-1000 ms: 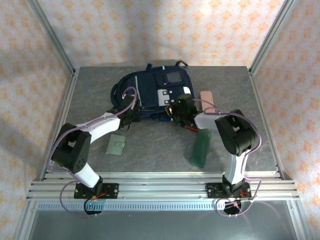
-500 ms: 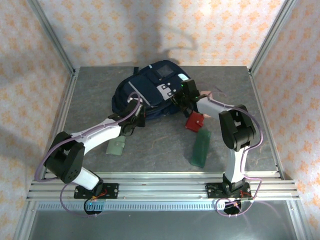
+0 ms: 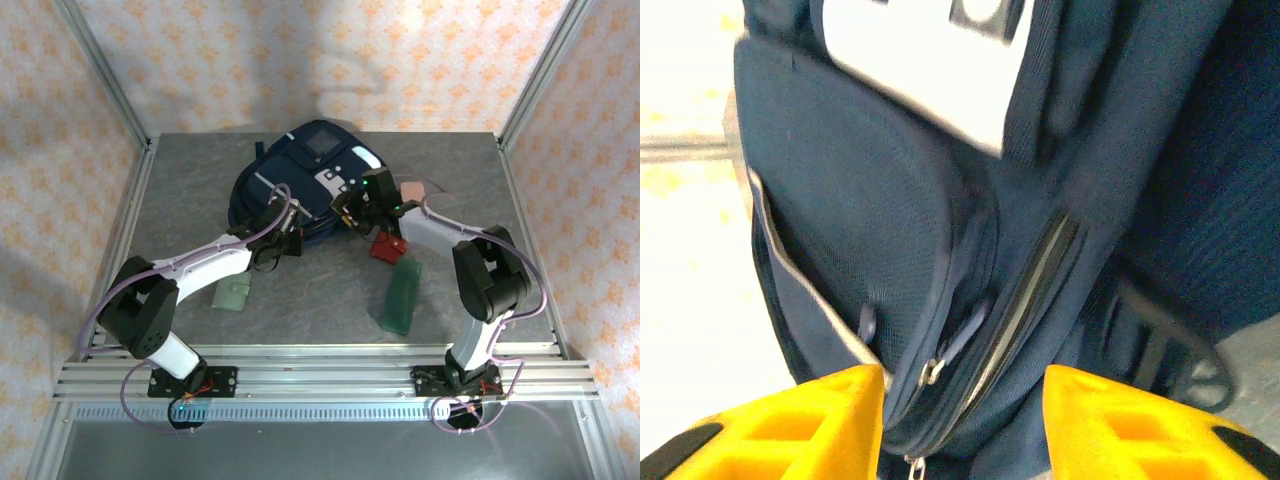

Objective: Pack books, pencil case, and school supplies into a backpack

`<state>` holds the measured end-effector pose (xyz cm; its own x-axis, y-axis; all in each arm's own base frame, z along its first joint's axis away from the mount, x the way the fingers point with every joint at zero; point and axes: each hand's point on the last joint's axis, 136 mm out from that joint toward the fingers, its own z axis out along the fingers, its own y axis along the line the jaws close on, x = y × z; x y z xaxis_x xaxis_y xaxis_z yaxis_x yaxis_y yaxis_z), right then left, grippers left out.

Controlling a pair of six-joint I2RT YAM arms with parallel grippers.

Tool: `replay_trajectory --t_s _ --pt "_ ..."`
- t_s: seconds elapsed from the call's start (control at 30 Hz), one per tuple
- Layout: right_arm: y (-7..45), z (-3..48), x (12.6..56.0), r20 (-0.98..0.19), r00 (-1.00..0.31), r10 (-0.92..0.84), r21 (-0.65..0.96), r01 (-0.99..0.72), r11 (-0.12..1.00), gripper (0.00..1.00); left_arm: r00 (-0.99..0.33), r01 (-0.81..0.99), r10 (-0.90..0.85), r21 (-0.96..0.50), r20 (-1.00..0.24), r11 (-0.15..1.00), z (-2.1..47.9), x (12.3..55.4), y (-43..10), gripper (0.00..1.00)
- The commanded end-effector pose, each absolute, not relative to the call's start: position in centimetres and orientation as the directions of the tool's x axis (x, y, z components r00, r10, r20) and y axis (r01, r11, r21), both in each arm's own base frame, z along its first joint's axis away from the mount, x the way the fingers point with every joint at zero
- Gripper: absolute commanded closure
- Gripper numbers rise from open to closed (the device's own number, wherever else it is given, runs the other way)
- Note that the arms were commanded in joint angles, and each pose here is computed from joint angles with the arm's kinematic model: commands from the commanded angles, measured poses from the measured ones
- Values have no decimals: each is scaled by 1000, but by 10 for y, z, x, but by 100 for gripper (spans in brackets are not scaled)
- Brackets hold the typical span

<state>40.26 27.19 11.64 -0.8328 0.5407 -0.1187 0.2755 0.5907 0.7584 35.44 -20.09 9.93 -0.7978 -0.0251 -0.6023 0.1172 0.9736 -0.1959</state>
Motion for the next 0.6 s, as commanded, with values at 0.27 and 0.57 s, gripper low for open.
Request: replay_trajectory --t_s 0.27,0.57 --pt "312 69 399 -35 -860 509 748 315 584 63 -808 103 20 -108 -589 989 86 361 -197 100" --pt "309 48 397 -7 -841 541 743 358 566 76 -824 80 29 -66 -566 995 64 362 -192 69"
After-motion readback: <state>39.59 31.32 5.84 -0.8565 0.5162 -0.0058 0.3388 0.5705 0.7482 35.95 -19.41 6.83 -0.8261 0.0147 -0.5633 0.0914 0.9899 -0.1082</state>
